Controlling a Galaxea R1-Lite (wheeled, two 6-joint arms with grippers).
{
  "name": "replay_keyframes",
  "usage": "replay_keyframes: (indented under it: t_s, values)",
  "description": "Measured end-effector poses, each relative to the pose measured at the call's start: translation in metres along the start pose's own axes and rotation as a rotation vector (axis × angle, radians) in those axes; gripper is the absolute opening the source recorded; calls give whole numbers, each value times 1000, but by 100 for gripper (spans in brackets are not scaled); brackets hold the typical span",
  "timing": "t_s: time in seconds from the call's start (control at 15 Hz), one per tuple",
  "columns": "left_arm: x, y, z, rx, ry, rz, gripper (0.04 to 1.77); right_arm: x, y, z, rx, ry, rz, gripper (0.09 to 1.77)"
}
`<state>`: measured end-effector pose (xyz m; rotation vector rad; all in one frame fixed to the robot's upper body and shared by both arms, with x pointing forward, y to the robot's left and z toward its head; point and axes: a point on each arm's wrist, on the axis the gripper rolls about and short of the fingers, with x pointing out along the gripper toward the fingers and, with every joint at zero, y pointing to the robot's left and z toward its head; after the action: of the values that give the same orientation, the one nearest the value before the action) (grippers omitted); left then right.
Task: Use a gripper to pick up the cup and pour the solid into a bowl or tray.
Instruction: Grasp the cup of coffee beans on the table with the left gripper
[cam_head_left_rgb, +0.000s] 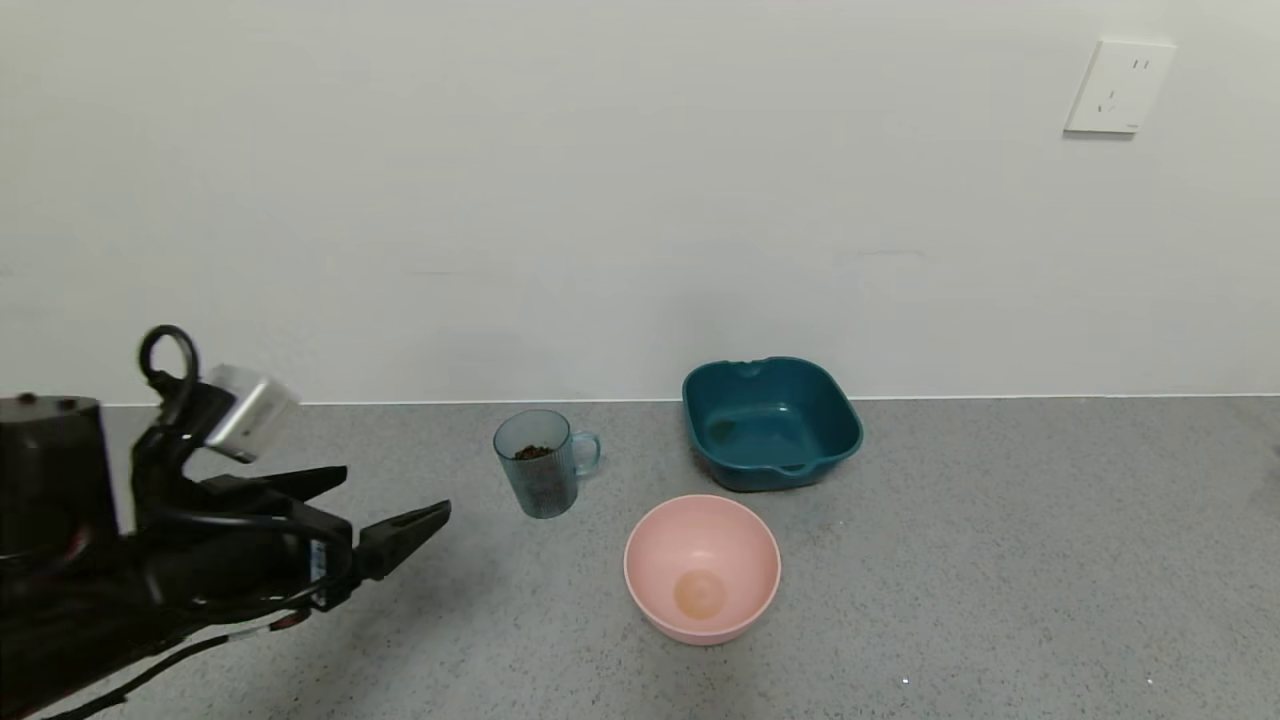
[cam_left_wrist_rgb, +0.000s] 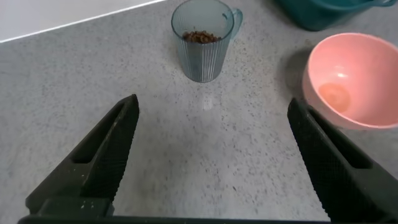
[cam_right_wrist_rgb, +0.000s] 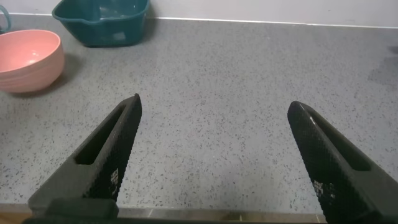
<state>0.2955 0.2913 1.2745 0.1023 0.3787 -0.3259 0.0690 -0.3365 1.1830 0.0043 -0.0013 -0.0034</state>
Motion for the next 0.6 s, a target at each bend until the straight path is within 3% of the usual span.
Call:
replay_keyframes:
  t_s: [0.47,0.6]
  values:
    - [96,6,-44,17,47,-4,172,0,0,0,0,0,0,171]
    - [117,7,-55,18,25,4,172,0,0,0,0,0,0,171]
